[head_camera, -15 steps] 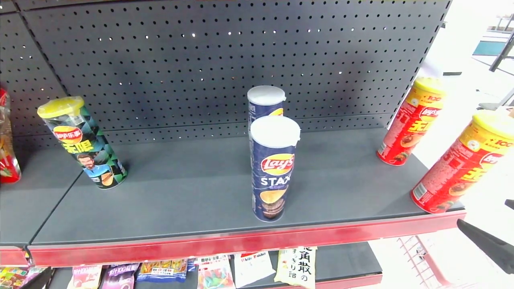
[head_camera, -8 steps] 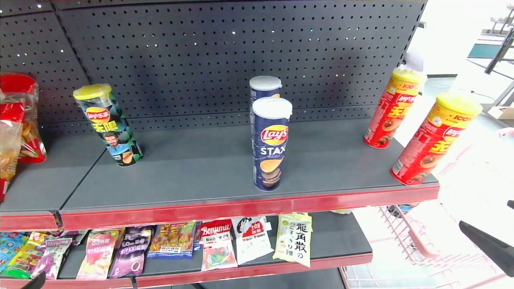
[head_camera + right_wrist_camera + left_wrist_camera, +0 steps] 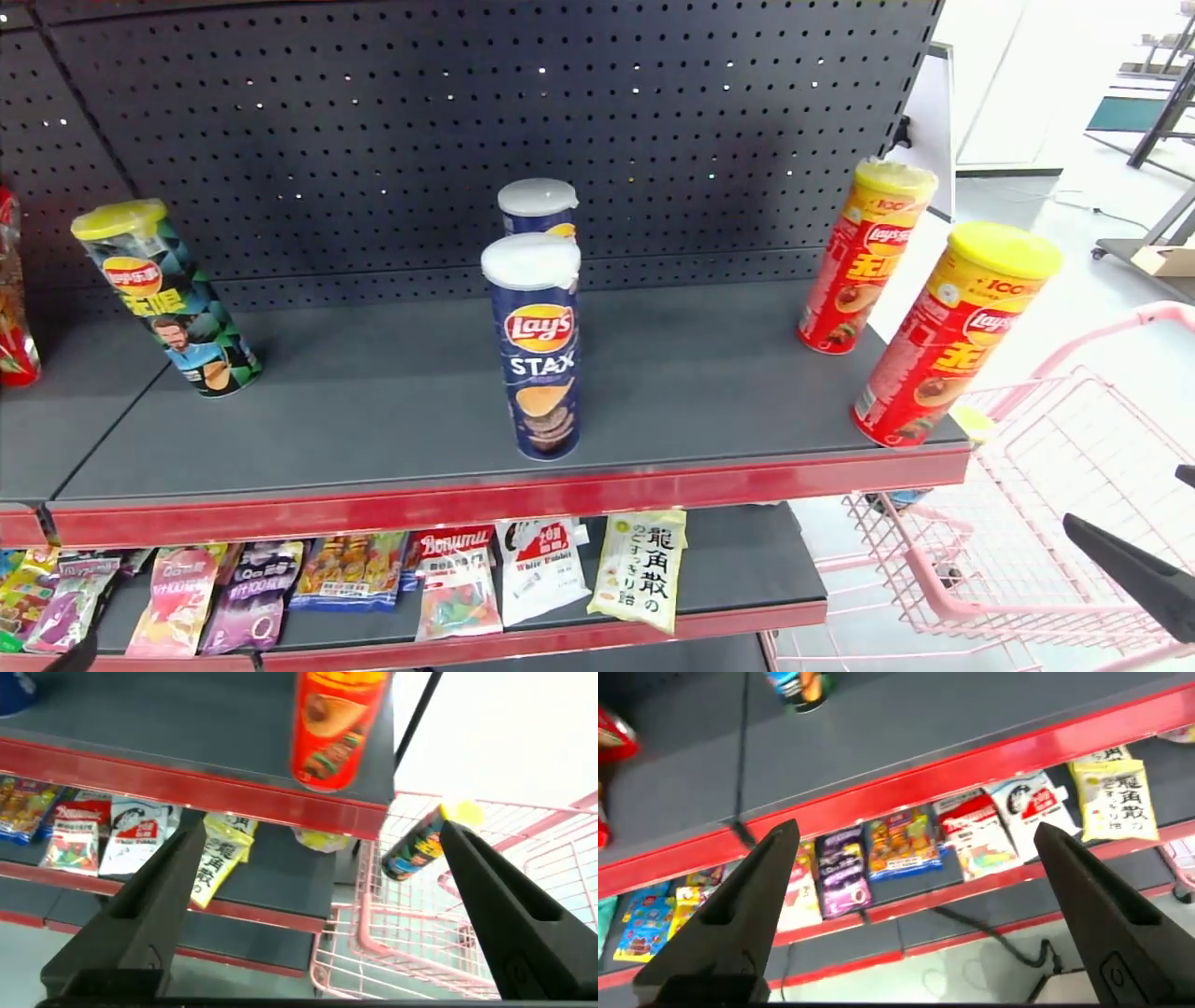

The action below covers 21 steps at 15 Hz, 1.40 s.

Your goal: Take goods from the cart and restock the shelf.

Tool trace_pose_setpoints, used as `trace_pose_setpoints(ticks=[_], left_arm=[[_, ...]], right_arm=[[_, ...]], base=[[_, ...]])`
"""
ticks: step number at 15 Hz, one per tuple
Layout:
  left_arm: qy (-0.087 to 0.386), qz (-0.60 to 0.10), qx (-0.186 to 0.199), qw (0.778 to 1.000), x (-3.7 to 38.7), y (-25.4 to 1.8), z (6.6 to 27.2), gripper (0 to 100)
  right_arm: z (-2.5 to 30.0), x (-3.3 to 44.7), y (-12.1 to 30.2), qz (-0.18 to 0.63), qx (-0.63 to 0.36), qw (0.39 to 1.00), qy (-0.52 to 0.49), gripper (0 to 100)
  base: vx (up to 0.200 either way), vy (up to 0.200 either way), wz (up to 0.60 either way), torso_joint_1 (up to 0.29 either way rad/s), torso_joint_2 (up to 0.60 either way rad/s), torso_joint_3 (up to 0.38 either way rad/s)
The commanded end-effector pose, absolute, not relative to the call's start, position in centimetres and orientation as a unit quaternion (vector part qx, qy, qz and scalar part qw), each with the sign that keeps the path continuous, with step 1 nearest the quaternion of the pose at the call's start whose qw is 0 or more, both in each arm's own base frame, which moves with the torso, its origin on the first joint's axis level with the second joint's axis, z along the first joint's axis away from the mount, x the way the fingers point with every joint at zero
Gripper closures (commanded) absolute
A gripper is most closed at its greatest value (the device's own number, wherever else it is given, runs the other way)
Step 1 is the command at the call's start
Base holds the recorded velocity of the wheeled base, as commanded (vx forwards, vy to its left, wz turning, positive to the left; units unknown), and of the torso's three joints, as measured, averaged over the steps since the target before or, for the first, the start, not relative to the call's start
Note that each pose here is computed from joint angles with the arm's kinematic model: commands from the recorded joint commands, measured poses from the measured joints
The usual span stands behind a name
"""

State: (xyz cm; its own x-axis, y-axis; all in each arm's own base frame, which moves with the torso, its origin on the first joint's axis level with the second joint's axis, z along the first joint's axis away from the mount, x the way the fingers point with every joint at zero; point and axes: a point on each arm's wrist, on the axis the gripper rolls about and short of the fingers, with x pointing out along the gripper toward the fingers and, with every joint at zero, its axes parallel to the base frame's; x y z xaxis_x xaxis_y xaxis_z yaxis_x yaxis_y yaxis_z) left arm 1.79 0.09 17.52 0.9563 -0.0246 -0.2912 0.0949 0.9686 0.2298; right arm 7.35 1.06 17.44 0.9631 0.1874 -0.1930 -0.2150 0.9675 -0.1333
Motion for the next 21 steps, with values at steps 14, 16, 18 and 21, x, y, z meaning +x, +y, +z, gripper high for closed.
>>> trace_pose_setpoints(ticks=[14, 16, 18, 21], left_arm=[[0.132, -0.043, 0.138, 0.981, 1.3, 0.2, 17.4, 0], [0.120, -0.075, 0.148, 0.979, 0.8, 0.3, 16.9, 0], [0.121, -0.085, 0.154, 0.977, 0.7, 0.3, 16.7, 0], [0.121, -0.085, 0.154, 0.977, 0.7, 0.3, 16.7, 0]], right_arm=[[17.2, 7.7, 1.1, 0.104, -0.077, 0.987, 0.100, 0], [17.2, 7.7, 1.1, 0.104, -0.077, 0.986, 0.103, 0], [17.2, 7.8, 1.1, 0.104, -0.077, 0.986, 0.103, 0], [17.1, 7.8, 1.1, 0.104, -0.077, 0.986, 0.104, 0]], base=[[0.000, -0.157, 0.00, 0.001, 0.00, 0.003], [0.000, 0.000, -0.30, 0.001, 0.00, 0.001], [0.000, 0.000, -0.60, 0.005, 0.00, 0.002], [0.000, 0.000, -0.60, 0.006, 0.00, 0.004]])
